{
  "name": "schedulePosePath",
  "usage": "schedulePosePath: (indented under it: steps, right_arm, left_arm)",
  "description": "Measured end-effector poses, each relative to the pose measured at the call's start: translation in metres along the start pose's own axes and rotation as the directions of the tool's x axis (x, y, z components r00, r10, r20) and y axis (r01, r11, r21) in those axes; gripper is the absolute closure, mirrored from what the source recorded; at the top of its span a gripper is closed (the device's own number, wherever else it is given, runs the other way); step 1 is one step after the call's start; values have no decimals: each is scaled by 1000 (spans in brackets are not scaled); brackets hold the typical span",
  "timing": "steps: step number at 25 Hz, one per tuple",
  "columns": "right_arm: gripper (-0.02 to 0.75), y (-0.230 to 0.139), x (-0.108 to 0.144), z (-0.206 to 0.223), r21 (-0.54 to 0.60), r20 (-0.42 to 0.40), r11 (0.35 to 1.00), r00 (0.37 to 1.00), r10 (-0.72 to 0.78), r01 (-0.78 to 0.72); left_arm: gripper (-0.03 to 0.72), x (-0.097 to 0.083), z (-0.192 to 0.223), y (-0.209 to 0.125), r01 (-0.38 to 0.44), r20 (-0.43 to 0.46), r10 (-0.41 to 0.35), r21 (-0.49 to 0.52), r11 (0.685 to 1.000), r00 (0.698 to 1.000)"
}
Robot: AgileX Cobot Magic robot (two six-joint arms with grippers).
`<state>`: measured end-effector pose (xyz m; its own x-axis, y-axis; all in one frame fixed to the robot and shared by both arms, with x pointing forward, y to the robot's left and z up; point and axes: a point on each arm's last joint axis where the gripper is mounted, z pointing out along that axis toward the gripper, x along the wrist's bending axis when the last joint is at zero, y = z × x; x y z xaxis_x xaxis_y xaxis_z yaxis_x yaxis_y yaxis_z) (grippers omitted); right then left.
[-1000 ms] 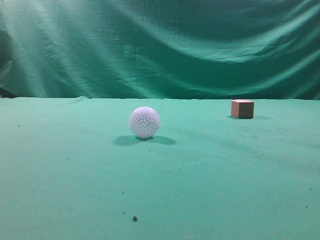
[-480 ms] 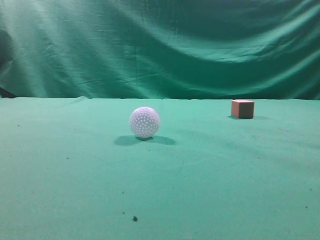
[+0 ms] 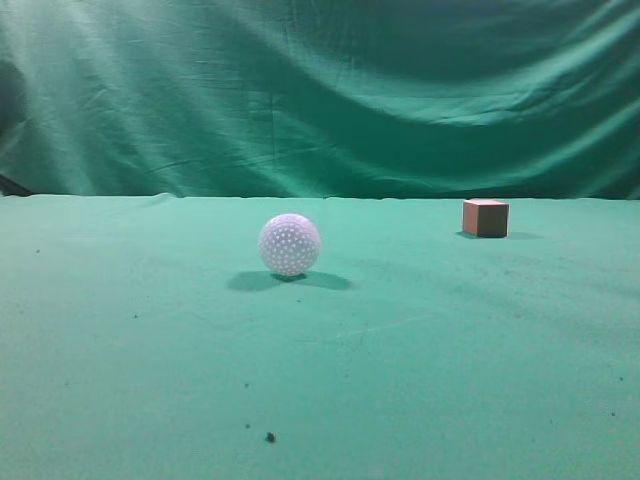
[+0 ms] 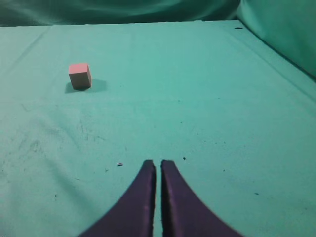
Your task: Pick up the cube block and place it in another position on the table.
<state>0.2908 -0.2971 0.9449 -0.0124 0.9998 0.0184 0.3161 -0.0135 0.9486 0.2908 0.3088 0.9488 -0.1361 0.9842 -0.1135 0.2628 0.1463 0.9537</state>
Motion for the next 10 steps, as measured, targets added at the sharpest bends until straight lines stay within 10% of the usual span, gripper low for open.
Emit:
schedulePosePath:
  steps: [10]
  right_arm:
    - [738,0,0,0,0,0,1000,1000,0,0]
  left_arm:
    - [426,0,0,0,0,0,0,0,1000,1000]
